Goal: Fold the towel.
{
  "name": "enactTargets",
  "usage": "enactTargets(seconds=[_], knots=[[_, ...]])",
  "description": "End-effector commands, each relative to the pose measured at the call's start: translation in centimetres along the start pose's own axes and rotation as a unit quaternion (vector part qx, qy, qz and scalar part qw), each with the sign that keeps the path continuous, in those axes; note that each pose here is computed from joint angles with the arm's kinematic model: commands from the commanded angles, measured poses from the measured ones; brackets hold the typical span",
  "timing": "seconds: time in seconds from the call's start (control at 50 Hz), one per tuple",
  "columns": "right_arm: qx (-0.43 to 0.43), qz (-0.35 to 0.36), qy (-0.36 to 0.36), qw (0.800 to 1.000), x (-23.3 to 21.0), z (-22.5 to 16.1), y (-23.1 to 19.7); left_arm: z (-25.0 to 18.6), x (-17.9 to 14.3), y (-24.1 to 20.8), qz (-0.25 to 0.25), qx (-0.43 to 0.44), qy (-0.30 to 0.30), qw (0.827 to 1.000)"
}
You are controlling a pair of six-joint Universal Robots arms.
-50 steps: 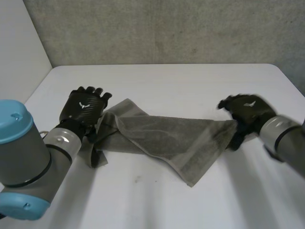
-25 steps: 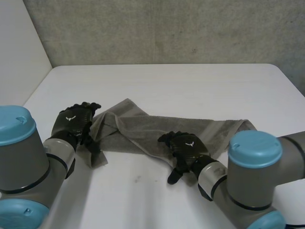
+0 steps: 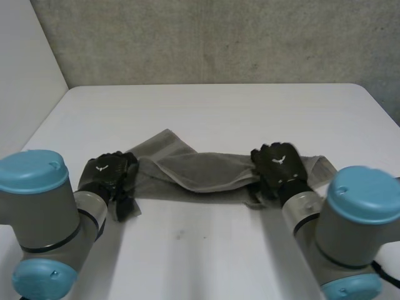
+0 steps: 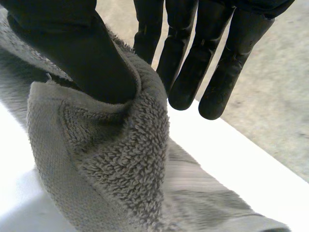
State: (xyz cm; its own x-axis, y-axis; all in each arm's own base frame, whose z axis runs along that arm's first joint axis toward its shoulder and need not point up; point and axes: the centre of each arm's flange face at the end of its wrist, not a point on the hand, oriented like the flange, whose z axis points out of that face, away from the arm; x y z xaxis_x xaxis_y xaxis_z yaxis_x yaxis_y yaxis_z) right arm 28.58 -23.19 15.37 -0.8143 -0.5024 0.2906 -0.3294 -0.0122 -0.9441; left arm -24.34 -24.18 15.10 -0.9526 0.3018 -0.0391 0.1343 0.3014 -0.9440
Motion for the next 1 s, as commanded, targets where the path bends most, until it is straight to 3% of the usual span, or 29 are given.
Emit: enactTargets(seconds=[0.02,0.2,0.4,0.56,0.66,0.72,0.76,0.86,1.0], knots=[[0.005,-0.013,0.029,0.999,3.7,-0.8,-1.2,1.8,0.1,0.5,0.018,0.029,-0.009,0.999],[-0.010,-0.051,0.097,0.994,9.2,-1.2,-1.1,2.5,-1.9,0.0,0.077,0.060,-0.080,0.992],[-0.061,-0.086,0.102,0.989,12.0,-2.2,-0.9,1.5,-1.9,0.8,0.112,0.045,-0.078,0.990],[-0.145,-0.131,0.054,0.979,12.4,-4.0,-0.4,-1.2,-1.1,-0.3,0.200,0.059,-0.048,0.977],[-0.209,-0.162,0.003,0.964,12.2,-5.5,-0.7,-4.2,-0.4,-0.9,0.302,0.035,0.006,0.953],[-0.251,-0.183,-0.036,0.950,11.9,-6.5,-0.8,-4.8,-0.3,-0.7,0.331,0.015,0.023,0.943],[-0.269,-0.193,-0.056,0.942,11.8,-7.0,-0.9,-5.8,-0.3,-0.1,0.380,-0.035,0.065,0.922],[-0.297,-0.215,-0.094,0.925,11.5,-7.3,-0.4,-6.0,-0.2,0.0,0.419,-0.078,0.103,0.899],[-0.317,-0.216,-0.108,0.917,11.8,-4.9,1.5,-2.3,0.1,0.1,0.426,-0.081,0.102,0.895]])
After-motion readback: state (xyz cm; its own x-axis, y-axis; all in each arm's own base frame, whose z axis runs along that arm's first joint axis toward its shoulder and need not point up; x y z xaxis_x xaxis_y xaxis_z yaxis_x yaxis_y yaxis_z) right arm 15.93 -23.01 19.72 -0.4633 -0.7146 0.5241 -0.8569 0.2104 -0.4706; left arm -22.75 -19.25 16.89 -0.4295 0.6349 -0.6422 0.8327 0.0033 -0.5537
